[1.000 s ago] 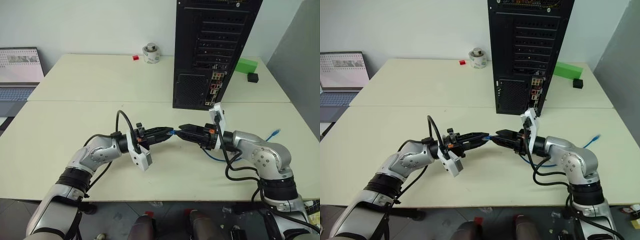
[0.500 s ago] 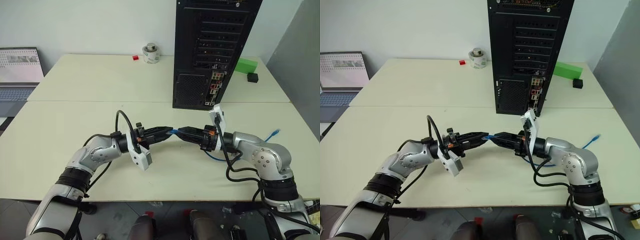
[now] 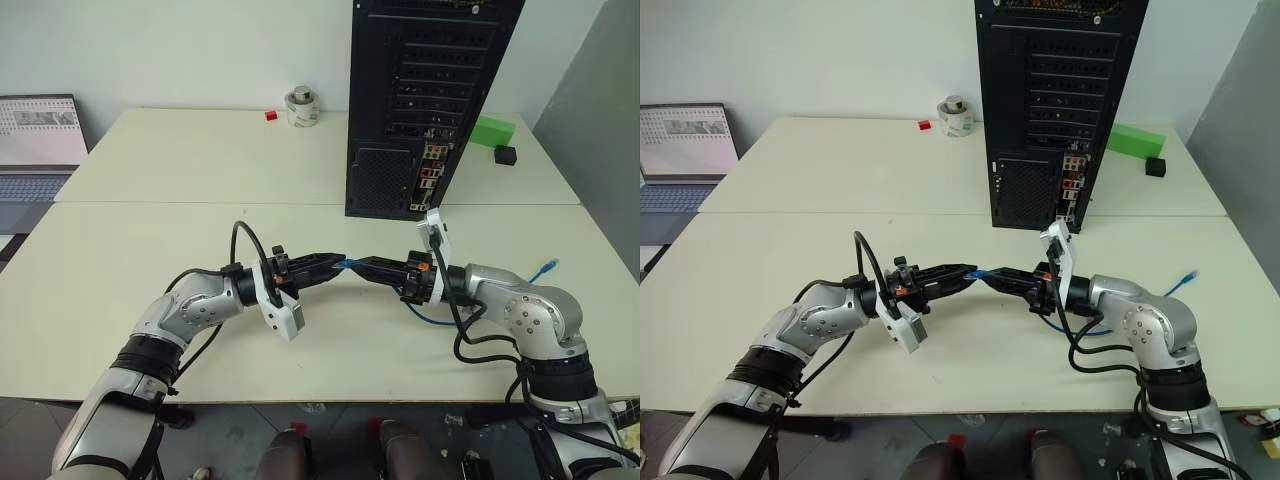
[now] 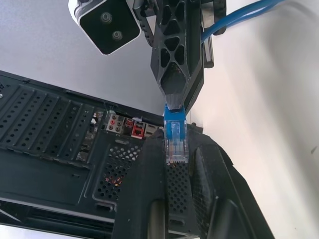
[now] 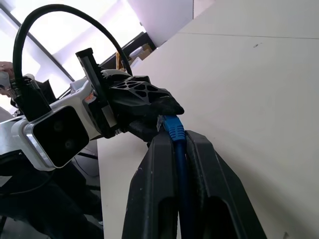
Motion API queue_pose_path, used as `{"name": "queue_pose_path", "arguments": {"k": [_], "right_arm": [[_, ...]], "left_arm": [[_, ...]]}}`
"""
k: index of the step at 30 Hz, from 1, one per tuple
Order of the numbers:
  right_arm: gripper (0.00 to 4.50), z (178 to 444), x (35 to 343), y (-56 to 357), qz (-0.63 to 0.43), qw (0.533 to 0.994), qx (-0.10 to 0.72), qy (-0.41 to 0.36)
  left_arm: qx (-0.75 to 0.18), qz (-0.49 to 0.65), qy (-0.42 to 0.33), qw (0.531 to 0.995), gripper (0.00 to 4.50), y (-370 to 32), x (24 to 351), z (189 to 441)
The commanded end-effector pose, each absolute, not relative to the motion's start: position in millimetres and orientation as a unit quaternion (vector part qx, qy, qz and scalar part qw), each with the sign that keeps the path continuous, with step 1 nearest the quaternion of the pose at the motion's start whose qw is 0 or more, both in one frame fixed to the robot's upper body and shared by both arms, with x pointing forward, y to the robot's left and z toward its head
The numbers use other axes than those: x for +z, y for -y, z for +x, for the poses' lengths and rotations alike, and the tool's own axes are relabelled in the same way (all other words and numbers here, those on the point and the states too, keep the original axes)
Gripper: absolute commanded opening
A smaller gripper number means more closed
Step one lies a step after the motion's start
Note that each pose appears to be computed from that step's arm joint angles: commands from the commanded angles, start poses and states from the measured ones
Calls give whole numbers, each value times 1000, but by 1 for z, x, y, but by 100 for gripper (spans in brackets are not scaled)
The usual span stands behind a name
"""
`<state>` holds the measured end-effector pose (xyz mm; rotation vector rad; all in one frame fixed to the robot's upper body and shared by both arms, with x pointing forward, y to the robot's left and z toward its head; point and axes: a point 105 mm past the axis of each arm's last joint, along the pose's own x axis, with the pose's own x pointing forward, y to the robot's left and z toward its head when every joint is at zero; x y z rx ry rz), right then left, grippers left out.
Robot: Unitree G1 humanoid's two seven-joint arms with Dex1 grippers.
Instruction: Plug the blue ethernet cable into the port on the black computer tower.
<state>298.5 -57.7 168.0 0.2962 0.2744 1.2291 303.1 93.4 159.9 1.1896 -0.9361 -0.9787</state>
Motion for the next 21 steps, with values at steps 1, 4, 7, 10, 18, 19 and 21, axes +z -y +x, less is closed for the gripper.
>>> {"name": "queue_pose_path", "arguments": {"k": [1, 4, 7, 10, 18, 19, 21], "right_arm": [[0, 302, 182, 63, 133, 800, 575, -107], [0, 304, 185, 66, 130, 803, 572, -103], [0, 307, 189, 70, 128, 810, 564, -96], [0, 311, 194, 79, 124, 825, 546, -82], [0, 352, 226, 122, 37, 940, 337, 45], [0, 354, 227, 121, 30, 946, 319, 54], [0, 361, 229, 121, 5, 959, 274, 75]], "left_arm": [[-414, 497, 423, 635, 102, -94, 172, 303], [-419, 491, 407, 646, 162, -95, 171, 307], [-425, 474, 382, 670, 218, -98, 170, 310], [-413, 445, 332, 722, 271, -109, 171, 322], [-404, 240, 163, 868, 313, -121, 181, 348], [-408, 217, 151, 874, 313, -117, 185, 348], [-414, 177, 125, 884, 313, -111, 192, 351]]}}
